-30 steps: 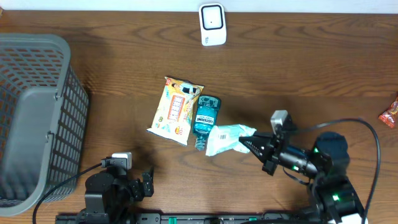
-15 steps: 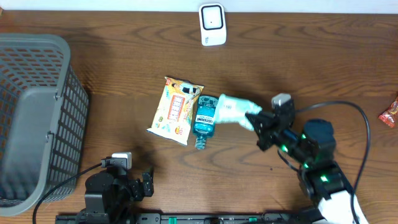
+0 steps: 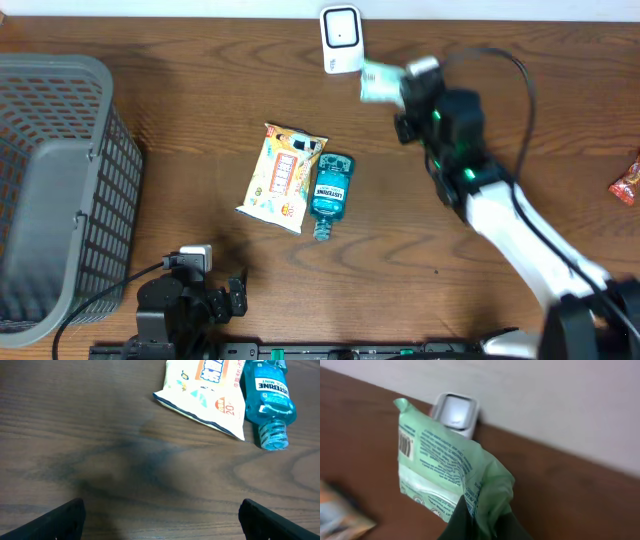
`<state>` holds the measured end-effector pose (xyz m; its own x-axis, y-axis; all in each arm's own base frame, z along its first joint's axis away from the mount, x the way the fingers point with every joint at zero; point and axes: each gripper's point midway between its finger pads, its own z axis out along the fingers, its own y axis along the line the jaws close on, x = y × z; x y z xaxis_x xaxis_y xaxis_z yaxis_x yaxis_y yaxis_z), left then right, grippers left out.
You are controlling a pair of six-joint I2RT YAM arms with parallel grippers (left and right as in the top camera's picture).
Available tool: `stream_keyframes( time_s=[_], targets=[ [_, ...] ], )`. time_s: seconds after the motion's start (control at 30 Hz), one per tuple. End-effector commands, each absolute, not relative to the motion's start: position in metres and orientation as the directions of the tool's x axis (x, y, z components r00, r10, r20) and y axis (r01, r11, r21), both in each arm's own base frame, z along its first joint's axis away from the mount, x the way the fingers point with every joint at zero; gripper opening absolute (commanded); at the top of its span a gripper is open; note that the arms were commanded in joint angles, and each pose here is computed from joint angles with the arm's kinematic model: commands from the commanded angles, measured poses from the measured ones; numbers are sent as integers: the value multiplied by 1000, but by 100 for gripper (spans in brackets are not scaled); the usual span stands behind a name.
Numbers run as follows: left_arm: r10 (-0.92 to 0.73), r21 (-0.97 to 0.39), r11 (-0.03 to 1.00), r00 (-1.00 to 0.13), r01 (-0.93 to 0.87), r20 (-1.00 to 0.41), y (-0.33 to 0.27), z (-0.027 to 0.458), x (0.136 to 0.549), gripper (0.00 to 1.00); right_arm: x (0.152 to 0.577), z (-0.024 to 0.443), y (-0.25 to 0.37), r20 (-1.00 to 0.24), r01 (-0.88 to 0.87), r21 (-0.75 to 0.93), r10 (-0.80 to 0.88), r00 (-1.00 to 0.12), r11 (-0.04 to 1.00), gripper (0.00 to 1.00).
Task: Scan the item barcode
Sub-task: 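Lift the green packet and carry it up to the scanner, then hold the green packet against the scanner window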
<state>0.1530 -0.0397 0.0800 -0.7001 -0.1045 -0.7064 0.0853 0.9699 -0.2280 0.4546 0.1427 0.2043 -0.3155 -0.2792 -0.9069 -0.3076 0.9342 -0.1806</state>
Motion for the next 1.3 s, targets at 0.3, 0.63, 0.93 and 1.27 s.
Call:
stream_keyframes(
  time_s=[0.3,0.63,0.93,1.27],
  targets=[
    [-106,-231,970,-728,73,-678,-39,71,148,98,568,232,160,-654,-156,-707,-722,-226,689,1],
    [-106,-231,970,-728,73,-678,-39,71,148,98,619,225,195,-338,-111,-925,-920,-200,364,1],
    [-106,-231,970,-728,73,-678,-39,71,148,98,631,166,215,53,-123,-992,-974,-219,-27,1],
    [-106,-231,970,-728,73,-678,-39,71,148,98,623,156,243,56,-146,-989,-986,-160,-32,1]
  ],
)
